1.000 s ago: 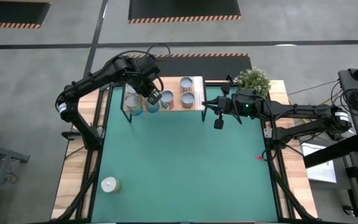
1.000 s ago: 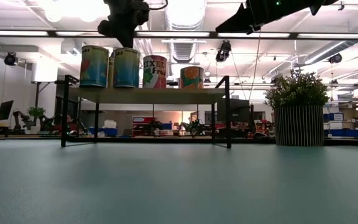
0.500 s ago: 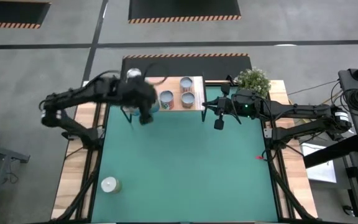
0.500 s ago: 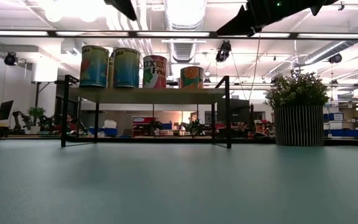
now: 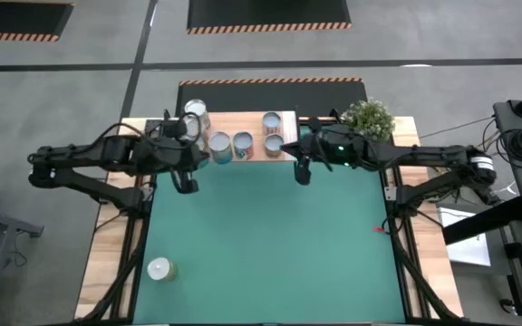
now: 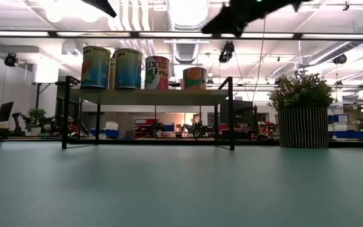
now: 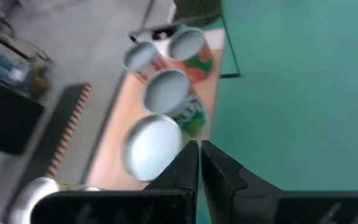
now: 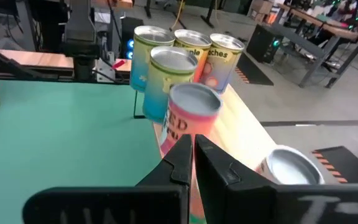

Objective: Pick and place cans onto a shelf
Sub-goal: Put the canned cherries on the shelf

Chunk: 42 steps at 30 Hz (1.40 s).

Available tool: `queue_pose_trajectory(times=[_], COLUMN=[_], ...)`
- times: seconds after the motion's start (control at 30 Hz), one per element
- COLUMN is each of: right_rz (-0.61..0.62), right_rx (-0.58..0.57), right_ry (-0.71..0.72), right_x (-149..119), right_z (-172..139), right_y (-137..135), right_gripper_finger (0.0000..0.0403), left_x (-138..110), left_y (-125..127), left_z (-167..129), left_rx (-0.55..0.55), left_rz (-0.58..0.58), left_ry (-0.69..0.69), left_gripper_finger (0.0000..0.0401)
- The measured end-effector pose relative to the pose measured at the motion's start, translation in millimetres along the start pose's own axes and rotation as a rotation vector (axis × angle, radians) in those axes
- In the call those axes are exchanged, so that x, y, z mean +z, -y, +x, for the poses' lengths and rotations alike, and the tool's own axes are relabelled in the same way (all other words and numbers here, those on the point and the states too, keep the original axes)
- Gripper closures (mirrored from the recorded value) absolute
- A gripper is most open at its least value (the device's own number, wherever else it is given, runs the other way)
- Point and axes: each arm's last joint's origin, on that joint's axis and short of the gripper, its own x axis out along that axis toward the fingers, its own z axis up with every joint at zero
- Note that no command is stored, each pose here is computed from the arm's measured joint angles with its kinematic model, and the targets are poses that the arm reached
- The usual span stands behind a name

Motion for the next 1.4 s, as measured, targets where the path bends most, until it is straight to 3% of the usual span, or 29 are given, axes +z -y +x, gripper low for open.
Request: queue_pose_trajectory(times=[0.37,0.53,0.8,1.4], right_rz=[0.013,0.005,-0.017,-0.015], right_rx=[0.008,0.006,-0.003,0.072], right_ry=[-0.044,-0.061,-0.072,-0.051], right_x=[49,60,59,45], right_z=[78,103,129,158], right_y=[4,7,10,6], right_gripper_finger=[0.0394,0.0394,0.0394,0.0394], left_x=[-29,-32,-38,-40], left_y=[-4,-16,-34,-34], left_z=[17,28,49,57], left_rx=[0.090,0.050,0.036,0.028], left_rz=[0.188,0.152,0.069,0.056], left_ry=[0.122,0.163,0.100,0.063], left_gripper_finger=[0.0401,0.0401,0.0401,0.0401])
